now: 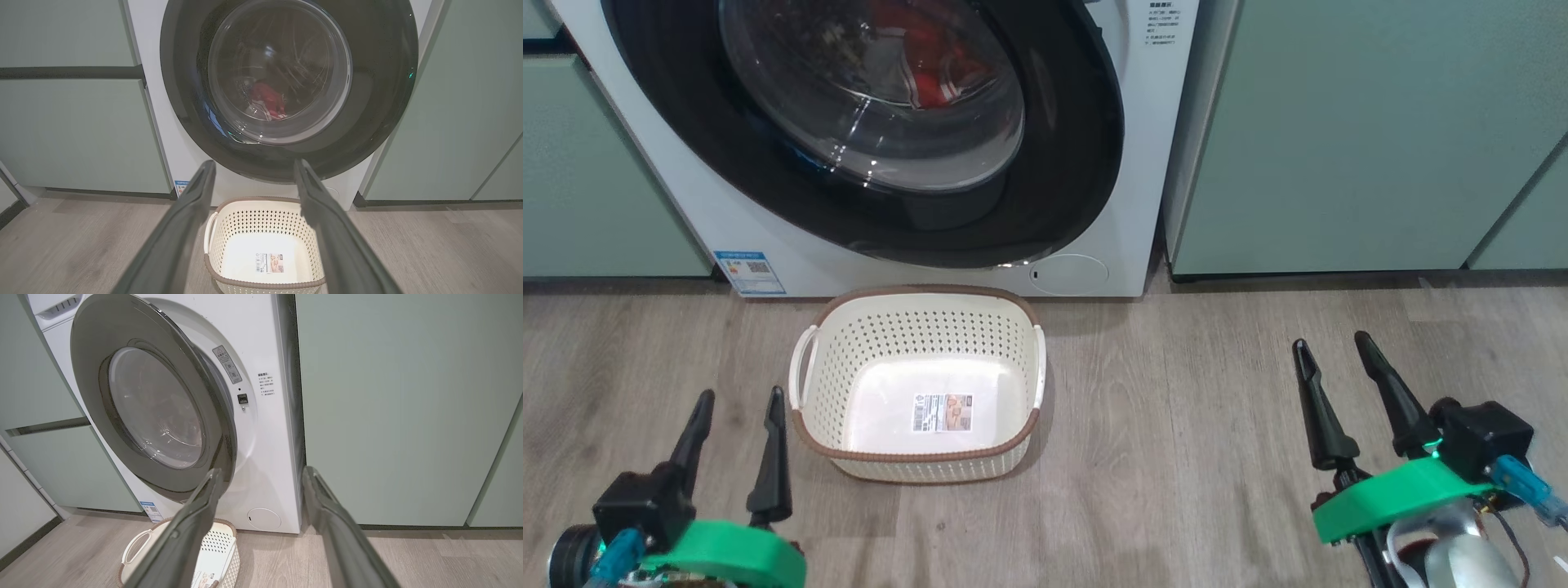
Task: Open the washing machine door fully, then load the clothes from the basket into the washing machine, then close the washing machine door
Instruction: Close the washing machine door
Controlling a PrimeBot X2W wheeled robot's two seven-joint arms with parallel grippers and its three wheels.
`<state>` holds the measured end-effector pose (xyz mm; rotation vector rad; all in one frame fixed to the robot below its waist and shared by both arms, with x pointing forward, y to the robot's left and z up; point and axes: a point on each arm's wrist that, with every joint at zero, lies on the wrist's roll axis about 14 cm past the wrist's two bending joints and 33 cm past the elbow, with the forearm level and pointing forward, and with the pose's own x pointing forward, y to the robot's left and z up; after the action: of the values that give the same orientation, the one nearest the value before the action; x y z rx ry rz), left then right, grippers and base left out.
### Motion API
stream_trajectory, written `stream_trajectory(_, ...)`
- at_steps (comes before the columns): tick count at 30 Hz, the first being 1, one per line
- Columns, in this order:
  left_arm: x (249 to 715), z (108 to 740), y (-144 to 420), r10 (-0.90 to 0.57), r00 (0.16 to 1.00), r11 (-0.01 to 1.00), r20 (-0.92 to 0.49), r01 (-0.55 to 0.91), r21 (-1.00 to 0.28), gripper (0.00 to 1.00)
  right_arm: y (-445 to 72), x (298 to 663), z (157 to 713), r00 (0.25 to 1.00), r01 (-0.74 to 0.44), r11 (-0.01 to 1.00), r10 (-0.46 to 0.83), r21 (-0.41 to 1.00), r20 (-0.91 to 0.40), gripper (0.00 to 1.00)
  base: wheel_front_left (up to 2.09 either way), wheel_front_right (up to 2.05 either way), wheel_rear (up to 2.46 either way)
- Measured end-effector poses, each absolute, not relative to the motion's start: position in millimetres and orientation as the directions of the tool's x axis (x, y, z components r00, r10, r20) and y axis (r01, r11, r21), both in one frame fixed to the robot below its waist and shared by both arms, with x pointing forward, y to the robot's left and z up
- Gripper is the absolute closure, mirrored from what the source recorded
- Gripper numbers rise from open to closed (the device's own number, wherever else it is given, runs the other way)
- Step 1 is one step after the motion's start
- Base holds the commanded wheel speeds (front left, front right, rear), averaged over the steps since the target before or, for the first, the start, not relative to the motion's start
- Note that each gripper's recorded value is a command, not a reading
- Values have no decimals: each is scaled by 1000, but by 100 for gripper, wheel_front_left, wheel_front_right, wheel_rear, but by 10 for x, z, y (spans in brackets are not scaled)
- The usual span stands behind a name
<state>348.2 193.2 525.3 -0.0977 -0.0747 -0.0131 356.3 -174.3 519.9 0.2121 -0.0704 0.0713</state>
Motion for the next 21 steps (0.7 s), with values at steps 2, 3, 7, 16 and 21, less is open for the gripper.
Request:
stream_trajectory(2, 3477, 5248, 1925, -14, 997, 996, 74, 20, -89, 0, -1737, 3567, 5206, 995, -80, 975, 66, 207, 76, 0, 0, 0, 0)
stream_trajectory(3, 3475, 5238, 1916, -15, 997, 996, 71, 21, -85, 0, -1735, 3570, 5212, 995, -81, 975, 66, 207, 78, 0, 0, 0, 0)
stream_trajectory(7, 3476, 5209, 1901, -23, 998, 998, 62, 27, -60, 0, -1737, 3571, 5213, 995, -81, 975, 67, 207, 73, 0, 0, 0, 0)
stream_trajectory(16, 3489, 5193, 1896, -24, 998, 998, 56, 27, -50, 0, -1761, 3561, 5213, 996, -73, 976, 59, 207, 73, 0, 0, 0, 0)
stream_trajectory(21, 3499, 5195, 1892, -21, 998, 999, 56, 24, -49, 0, -1767, 3563, 5201, 996, -71, 976, 57, 207, 70, 0, 0, 0, 0)
